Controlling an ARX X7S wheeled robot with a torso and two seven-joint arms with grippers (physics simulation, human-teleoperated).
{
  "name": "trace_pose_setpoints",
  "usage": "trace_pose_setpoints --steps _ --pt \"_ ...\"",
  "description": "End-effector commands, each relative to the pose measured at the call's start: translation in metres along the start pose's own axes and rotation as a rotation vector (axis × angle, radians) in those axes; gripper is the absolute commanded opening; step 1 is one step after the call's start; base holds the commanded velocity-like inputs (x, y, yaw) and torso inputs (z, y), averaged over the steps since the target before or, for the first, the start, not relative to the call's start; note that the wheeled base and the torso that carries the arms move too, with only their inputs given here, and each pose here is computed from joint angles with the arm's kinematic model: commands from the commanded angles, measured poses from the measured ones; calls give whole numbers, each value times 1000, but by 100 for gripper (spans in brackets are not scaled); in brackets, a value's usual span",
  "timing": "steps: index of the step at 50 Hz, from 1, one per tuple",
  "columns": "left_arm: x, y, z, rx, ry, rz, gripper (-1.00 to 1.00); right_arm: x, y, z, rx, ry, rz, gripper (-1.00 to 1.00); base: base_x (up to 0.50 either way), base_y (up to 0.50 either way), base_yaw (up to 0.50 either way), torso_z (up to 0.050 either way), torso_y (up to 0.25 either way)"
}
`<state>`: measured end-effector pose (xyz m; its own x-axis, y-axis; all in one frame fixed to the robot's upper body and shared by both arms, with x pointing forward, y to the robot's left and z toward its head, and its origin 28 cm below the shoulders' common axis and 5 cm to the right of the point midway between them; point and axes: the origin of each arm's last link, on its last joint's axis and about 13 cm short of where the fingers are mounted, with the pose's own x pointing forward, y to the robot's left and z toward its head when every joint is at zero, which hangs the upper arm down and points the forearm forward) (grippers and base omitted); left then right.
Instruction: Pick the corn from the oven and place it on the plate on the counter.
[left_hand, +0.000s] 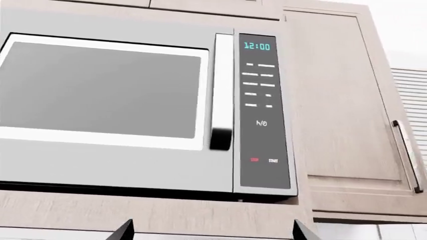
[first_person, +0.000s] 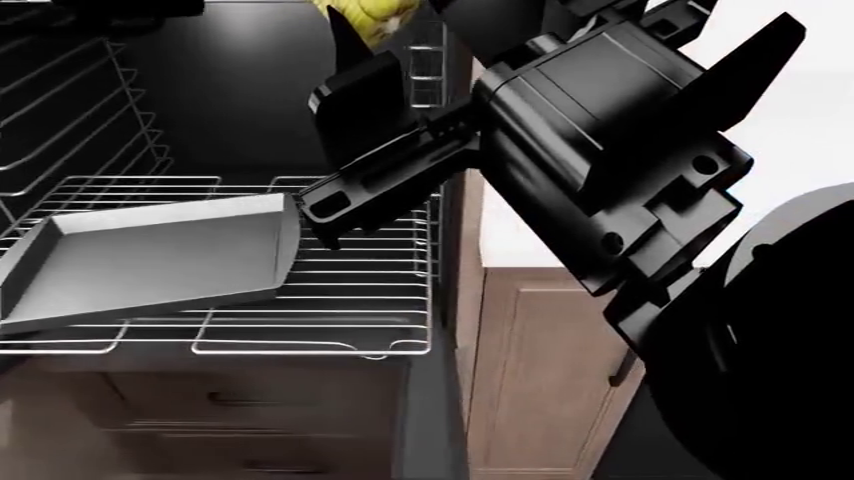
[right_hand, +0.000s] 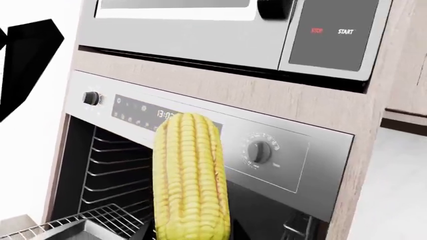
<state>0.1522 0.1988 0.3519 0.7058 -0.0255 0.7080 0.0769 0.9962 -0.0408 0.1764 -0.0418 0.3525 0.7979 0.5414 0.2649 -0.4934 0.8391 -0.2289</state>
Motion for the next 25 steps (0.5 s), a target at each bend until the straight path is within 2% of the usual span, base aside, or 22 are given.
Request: trace_pose_setpoints --steps 1,25 --pt "-1 0 -1 -3 0 0 100 1 0 0 -12 -10 -4 -100 1 -500 0 0 0" --pt "-1 -2 1 -4 -5 -7 100 0 0 0 -12 -12 -8 -100 1 -500 0 0 0"
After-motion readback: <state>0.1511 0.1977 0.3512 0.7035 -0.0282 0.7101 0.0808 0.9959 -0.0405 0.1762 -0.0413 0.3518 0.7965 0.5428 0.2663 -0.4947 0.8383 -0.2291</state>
